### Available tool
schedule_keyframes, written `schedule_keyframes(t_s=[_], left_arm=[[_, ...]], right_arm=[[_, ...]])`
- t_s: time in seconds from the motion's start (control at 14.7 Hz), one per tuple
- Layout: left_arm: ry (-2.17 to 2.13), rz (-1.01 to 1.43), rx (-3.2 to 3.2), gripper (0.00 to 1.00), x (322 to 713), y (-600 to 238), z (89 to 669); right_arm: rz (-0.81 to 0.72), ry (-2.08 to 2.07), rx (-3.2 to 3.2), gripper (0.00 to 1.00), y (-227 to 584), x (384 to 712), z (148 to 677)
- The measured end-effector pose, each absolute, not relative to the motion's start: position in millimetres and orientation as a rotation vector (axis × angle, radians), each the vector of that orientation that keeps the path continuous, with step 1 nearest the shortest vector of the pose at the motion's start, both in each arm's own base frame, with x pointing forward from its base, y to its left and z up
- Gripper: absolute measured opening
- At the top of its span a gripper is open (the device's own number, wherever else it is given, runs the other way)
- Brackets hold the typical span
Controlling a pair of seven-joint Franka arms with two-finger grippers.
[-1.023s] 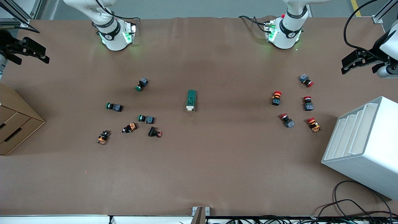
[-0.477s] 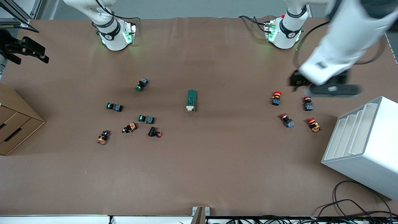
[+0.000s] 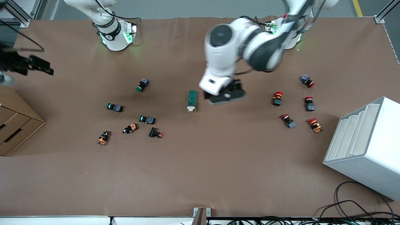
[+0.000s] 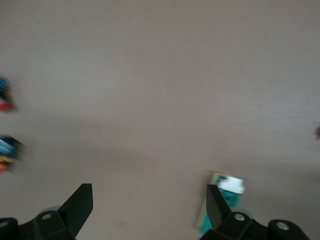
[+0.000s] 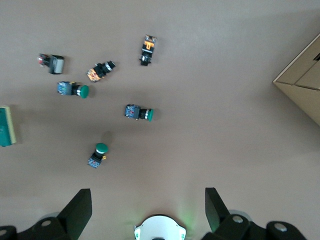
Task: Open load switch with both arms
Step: 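Move the left gripper over the green switch and hold its base, then reach the right gripper to the white handle while the left gripper holds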
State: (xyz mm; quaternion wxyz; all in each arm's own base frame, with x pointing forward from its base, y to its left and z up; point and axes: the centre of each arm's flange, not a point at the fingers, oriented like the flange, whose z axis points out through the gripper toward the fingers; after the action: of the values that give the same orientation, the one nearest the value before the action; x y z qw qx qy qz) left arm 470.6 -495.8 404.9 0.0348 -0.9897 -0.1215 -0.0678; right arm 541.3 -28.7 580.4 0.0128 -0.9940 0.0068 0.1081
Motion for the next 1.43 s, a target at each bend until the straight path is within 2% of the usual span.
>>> schedule_keyframes(t_s=[0.14,0.34,0.55,0.75,1.09,1.43], left_arm=[[-0.428,-0.261,-3.058,1.00,438.5,-538.0,377.1],[-0.419,-0.375,-3.070,1.00,395.2,-582.4,348.0],[-0.326,-0.536,-3.021,1.00,352.7,-611.7,307.9],[-0.146,-0.718,-2.936,1.00,311.8,-619.9,251.9],[0.005,-1.009,-2.880,1.00,263.8,-592.0,178.0],[0.002,-1.195,-2.903,1.00,225.6,-574.6,136.9]], right_arm=[[0.400,0.026,-3.096,1.00,-28.5,561.5,544.5],[0.388,0.257,-3.113,1.00,-1.7,572.6,533.3],[0.346,0.610,-3.113,1.00,77.5,571.9,534.0],[0.346,1.029,-3.024,1.00,164.4,569.3,509.0],[0.344,1.740,-2.764,1.00,275.2,571.1,416.2],[0.371,2.206,-2.493,1.00,347.9,588.8,324.8]])
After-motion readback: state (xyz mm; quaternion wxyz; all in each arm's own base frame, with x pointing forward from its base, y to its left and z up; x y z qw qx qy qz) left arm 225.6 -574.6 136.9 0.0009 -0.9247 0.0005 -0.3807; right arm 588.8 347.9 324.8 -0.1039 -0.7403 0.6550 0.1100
